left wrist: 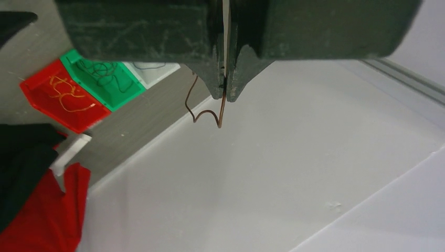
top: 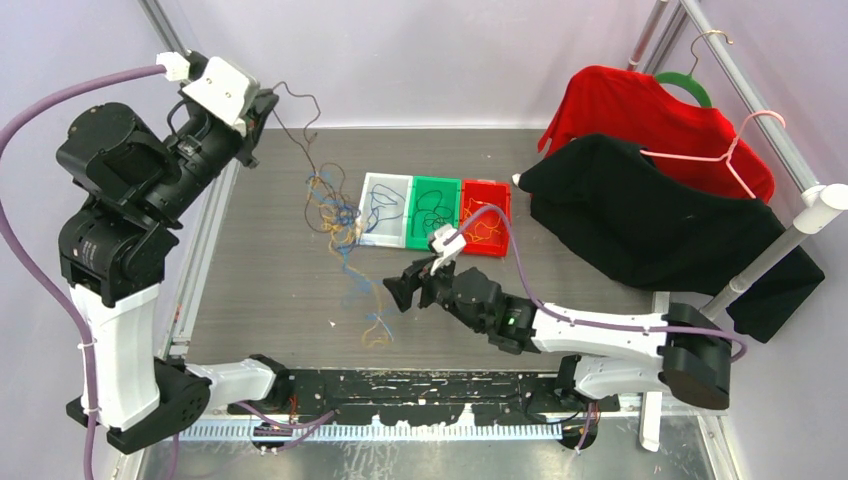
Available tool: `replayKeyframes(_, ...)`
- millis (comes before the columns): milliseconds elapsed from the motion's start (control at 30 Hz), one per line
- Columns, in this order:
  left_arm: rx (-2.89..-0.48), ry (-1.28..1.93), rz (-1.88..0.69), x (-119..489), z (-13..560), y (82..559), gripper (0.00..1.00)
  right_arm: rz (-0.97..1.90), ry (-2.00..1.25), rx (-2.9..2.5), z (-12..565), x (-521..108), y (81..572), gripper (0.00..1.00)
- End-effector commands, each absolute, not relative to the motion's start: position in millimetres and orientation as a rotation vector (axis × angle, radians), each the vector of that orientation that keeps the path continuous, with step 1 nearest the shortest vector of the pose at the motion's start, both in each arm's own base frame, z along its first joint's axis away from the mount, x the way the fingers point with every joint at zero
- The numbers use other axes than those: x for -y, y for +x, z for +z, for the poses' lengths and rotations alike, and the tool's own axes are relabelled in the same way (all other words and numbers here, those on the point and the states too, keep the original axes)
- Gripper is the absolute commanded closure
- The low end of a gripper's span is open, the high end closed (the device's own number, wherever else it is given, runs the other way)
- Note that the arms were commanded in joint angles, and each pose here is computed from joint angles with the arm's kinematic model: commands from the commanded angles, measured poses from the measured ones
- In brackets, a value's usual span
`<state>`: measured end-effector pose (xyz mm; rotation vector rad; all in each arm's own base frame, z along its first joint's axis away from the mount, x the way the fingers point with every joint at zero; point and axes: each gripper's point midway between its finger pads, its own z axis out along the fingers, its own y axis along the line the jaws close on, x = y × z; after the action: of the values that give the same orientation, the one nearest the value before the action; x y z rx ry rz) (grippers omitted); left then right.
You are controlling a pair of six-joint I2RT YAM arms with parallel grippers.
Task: Untangle the cables
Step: Untie the cable.
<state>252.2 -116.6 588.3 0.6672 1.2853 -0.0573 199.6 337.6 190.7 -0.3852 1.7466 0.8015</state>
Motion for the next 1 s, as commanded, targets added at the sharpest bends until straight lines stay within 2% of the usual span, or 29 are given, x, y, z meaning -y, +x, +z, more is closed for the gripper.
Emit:
replayKeyframes(0, -1.327, 0.751, -0.173, 133.4, 565.6, 238.6, 1.00, 0.938, -0.556, -1.533, 298.5, -362.9, 183.4, 0.22)
replayKeyframes(167, -1.362, 0.805, -0.233, 142.9, 547.6, 233.5, 1.00, 0.993, -0.581, -1.430, 357.8, -383.4, 190.8, 0.27)
replayKeyframes(267, -1.376, 0.825, -0.260, 146.1, 542.1, 229.7, 1.00, 1.032, -0.582, -1.399, 374.8, -399.1, 205.5, 0.30)
replayKeyframes(467, -1.390, 0.846, -0.278, 148.0, 536.9, 226.0, 1.00, 1.168, -0.651, -1.375, 380.8, -433.1, 209.4, 0.31)
replayKeyframes(667, -1.391, 0.851, -0.299, 150.1, 536.4, 223.0, 1.00, 1.181, -0.619, -1.372, 382.7, -447.1, 220.1, 0.37)
replayKeyframes(733, -1.388, 0.851, -0.303, 150.4, 537.3, 222.4, 1.00, 1.173, -0.612, -1.380, 380.5, -449.9, 223.9, 0.45)
replayKeyframes(867, -1.383, 0.846, -0.304, 150.5, 539.6, 222.3, 1.00, 1.164, -0.583, -1.417, 369.5, -452.9, 229.9, 0.72)
replayKeyframes(967, -1.374, 0.841, -0.301, 150.1, 542.4, 222.2, 1.00, 1.165, -0.567, -1.447, 356.7, -453.7, 231.8, 0.84)
